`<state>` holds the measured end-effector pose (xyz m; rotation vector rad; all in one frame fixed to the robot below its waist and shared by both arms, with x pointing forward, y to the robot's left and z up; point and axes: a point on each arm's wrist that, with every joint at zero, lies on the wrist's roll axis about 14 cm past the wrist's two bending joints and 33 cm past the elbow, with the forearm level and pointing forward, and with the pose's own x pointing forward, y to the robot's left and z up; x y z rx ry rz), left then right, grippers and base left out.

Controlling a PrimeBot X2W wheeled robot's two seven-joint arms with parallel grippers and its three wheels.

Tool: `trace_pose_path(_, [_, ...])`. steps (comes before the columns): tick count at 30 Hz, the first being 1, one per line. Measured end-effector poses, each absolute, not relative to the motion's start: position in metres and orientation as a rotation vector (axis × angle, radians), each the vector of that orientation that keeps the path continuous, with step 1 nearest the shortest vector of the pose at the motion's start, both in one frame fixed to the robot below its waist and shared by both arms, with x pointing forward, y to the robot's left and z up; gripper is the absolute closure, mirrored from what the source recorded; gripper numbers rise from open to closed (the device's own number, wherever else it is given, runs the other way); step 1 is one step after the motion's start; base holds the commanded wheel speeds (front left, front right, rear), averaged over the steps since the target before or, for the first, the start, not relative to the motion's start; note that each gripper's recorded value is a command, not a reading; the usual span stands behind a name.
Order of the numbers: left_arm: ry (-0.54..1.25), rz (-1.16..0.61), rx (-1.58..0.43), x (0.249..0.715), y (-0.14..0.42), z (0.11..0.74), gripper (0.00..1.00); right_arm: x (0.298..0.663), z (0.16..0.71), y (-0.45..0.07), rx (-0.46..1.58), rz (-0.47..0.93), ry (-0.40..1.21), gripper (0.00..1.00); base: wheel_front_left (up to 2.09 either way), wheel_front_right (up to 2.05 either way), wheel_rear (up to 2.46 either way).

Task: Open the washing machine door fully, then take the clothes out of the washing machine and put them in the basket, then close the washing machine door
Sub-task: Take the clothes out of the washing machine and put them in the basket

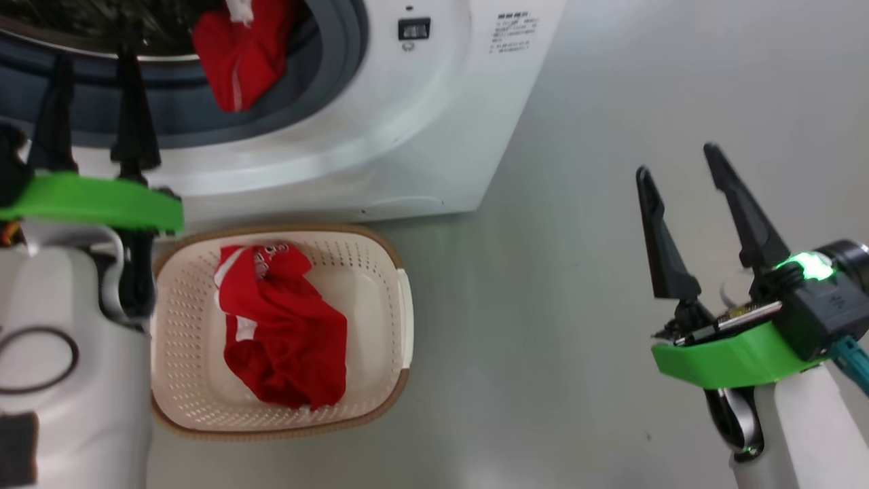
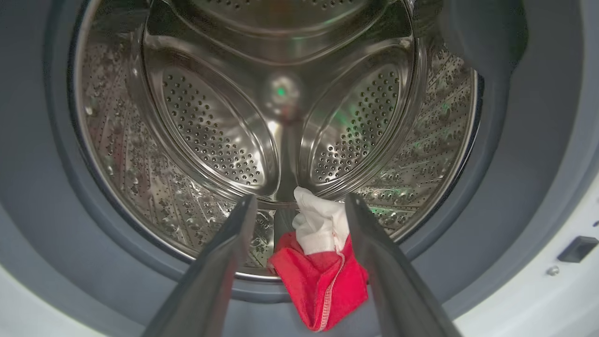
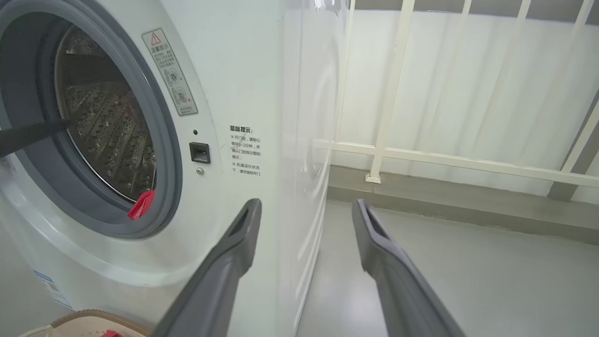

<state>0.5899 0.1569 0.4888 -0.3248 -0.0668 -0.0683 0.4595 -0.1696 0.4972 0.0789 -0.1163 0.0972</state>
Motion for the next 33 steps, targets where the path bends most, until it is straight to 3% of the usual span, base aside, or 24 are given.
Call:
trace_pose_path(9, [-0.005, -0.152, -0.447, 0.65, 0.121, 0.473, 0.0, 0.484, 0.467, -0.168, 0.069, 0.11, -0.068, 0.0, 0.0, 0.0, 0.0])
trace_pose_path(13, [0.109, -0.198, -0.457, 0.667, 0.111, 0.452, 0.0, 0.49, 0.451, -0.16, 0.07, 0.133, -0.034, 0.0, 0.0, 0.0, 0.0])
trace_pose_path(21, [0.399, -0.224, -0.618, 0.674, 0.089, 0.405, 0.0, 0.492, 0.441, -0.163, 0.054, 0.132, -0.013, 0.0, 0.0, 0.0, 0.0])
trace_pose_path(33, [0.685, -0.288, -0.463, 0.662, 0.078, 0.374, 0.0, 0.49, 0.44, -0.166, 0.051, 0.124, -0.004, 0.0, 0.0, 0.0, 0.0])
